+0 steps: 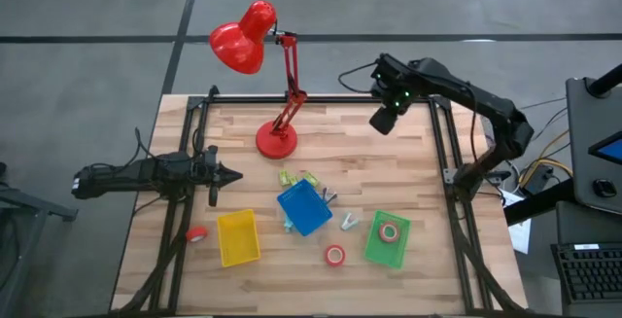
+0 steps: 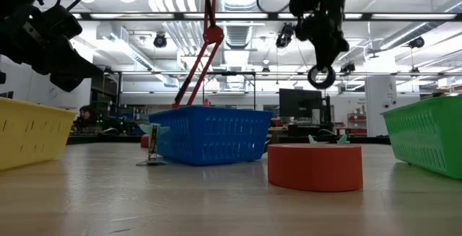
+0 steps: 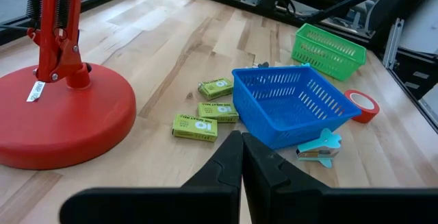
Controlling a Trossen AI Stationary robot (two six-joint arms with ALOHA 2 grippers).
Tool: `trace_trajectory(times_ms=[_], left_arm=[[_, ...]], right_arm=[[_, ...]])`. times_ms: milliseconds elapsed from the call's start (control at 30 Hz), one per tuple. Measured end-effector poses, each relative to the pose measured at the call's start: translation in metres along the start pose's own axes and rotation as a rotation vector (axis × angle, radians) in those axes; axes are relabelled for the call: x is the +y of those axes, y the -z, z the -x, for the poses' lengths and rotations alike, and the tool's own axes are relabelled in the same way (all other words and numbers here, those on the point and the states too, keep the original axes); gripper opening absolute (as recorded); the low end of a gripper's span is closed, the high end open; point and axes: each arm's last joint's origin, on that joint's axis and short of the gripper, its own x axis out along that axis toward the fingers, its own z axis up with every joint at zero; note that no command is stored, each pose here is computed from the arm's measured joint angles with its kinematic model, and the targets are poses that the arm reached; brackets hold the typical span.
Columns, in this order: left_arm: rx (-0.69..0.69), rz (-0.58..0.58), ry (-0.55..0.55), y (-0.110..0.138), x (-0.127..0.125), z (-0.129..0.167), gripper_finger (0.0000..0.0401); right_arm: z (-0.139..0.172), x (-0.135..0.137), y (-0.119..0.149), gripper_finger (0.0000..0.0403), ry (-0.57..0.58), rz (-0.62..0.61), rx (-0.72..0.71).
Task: Pick and place Stapler, Stapler remover, tape
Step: Put the blue tape into the green bin
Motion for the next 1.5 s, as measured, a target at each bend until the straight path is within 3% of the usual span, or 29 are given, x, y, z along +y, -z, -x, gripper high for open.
trace_trajectory(times_ms=[233, 567, 800, 1167, 1500], left_arm=[[0.000, 0.000, 0.000, 0.000, 0.000, 0.000, 0.0007], [0.000, 0.000, 0.000, 0.000, 0.000, 0.000, 0.0007], [0.000, 0.000, 0.000, 0.000, 0.000, 0.000, 0.0007], [0.000, 0.000, 0.000, 0.000, 0.000, 0.000, 0.0007], [0.000, 0.000, 0.000, 0.000, 0.000, 0.000, 0.0007]], right_arm=[[0.009, 0.037, 0.027, 0.0107, -0.048, 0.005, 0.005], [0.005, 0.084, 0.087, 0.0107, -0.171, -0.047, 0.119], [0.004, 0.118, 0.125, 0.0107, -0.232, 0.015, 0.176], [0.003, 0.162, 0.161, 0.0107, -0.369, 0.085, 0.244], [-0.009, 0.181, 0.182, 0.0107, -0.466, 0.083, 0.321]])
